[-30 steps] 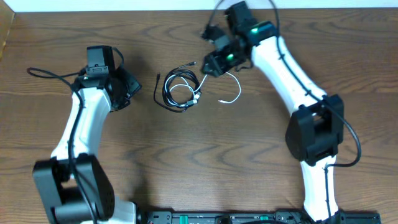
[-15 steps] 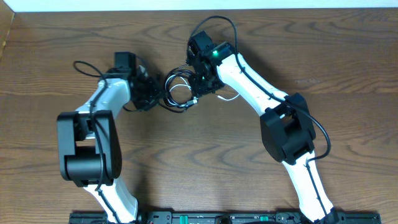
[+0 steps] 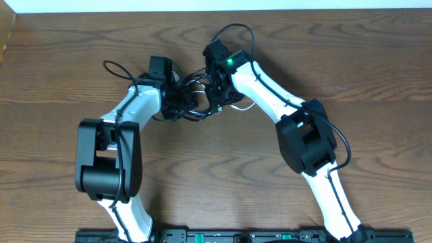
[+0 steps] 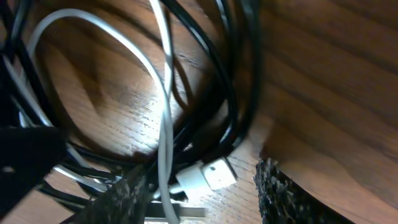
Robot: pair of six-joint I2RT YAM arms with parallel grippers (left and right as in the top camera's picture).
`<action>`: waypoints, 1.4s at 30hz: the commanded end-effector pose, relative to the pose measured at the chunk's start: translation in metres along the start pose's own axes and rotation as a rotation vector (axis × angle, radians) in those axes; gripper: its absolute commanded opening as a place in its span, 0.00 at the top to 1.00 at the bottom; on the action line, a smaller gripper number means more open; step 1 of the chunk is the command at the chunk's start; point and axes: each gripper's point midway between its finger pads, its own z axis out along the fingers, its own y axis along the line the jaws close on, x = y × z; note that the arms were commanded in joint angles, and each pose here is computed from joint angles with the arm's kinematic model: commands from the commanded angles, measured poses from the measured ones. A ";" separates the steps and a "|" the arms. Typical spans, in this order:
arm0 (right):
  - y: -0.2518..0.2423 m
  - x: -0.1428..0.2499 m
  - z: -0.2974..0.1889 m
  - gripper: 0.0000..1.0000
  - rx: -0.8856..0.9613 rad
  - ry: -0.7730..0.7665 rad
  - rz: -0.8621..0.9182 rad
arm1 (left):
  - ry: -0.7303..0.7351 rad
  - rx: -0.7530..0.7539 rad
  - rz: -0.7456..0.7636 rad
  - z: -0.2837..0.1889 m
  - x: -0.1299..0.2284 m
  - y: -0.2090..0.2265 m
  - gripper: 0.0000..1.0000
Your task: Untangle cables
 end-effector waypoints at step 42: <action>-0.017 0.028 0.003 0.55 0.148 0.092 0.005 | 0.114 -0.065 -0.066 0.038 0.038 -0.005 0.68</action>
